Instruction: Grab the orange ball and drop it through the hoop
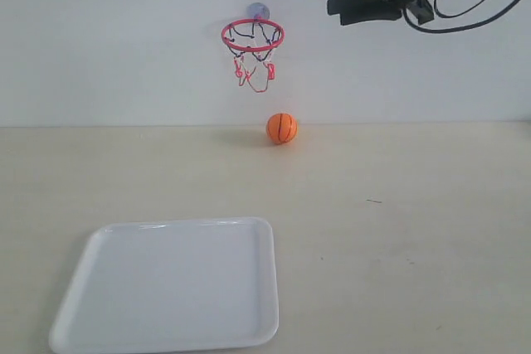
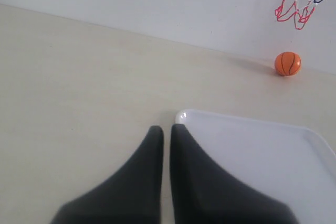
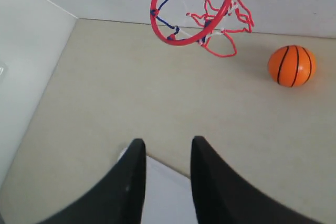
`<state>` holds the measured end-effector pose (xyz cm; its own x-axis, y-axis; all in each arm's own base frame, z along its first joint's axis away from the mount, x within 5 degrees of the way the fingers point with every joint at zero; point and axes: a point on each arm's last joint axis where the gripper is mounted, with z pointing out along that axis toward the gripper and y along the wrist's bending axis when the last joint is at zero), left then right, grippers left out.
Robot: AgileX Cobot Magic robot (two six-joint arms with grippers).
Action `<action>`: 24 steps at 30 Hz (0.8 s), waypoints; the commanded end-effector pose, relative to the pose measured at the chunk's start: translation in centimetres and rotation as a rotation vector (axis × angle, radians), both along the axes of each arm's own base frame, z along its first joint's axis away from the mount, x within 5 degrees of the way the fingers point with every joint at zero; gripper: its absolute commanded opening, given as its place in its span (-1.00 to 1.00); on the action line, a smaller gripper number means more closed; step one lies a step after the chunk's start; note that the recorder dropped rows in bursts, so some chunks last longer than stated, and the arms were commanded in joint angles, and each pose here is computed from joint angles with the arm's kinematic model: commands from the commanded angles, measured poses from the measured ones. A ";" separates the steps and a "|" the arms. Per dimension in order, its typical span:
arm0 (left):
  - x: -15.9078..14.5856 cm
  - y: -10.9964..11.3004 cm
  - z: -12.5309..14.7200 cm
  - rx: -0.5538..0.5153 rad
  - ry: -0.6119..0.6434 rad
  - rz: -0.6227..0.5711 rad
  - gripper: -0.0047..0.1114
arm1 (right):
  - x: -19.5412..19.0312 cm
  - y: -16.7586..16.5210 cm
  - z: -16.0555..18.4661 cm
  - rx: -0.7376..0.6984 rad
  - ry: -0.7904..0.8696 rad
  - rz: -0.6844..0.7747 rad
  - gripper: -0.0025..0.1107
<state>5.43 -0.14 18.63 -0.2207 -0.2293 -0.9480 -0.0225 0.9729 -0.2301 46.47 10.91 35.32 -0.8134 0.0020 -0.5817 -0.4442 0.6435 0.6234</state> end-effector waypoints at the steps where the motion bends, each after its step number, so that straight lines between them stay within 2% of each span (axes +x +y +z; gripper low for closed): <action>1: 0.0 0.0 -0.1 -0.004 -0.003 0.005 -0.85 | -3.0 -0.2 -0.2 -0.040 0.050 0.030 -0.46; 6: 0.0 0.0 -0.1 -0.004 -0.003 0.005 -0.85 | -7.7 0.2 -2.5 -0.077 0.122 0.123 -0.52; 7: 0.0 0.0 -0.1 -0.004 -0.003 0.005 -0.85 | -8.7 0.3 -2.6 -0.072 0.125 0.140 -0.58; 10: 0.0 0.0 -0.1 -0.004 -0.003 0.005 -0.85 | -12.3 0.2 -2.5 -0.051 0.102 0.197 -0.93; 11: 0.0 0.0 -0.1 -0.004 -0.003 0.005 -0.85 | -13.6 0.1 -2.4 -0.039 0.099 0.206 -0.96; 13: 0.0 0.0 -0.1 -0.004 -0.003 0.005 -0.85 | -16.1 -0.1 -2.2 -0.033 0.092 0.209 -0.96; 19: 0.0 0.0 -0.1 -0.004 -0.003 0.005 -0.85 | -21.5 -1.3 -2.4 -0.051 0.014 0.078 -0.96; 24: 0.0 0.0 -0.1 -0.004 -0.003 0.005 -0.85 | -26.6 -1.8 -2.6 -0.046 0.006 0.102 -0.96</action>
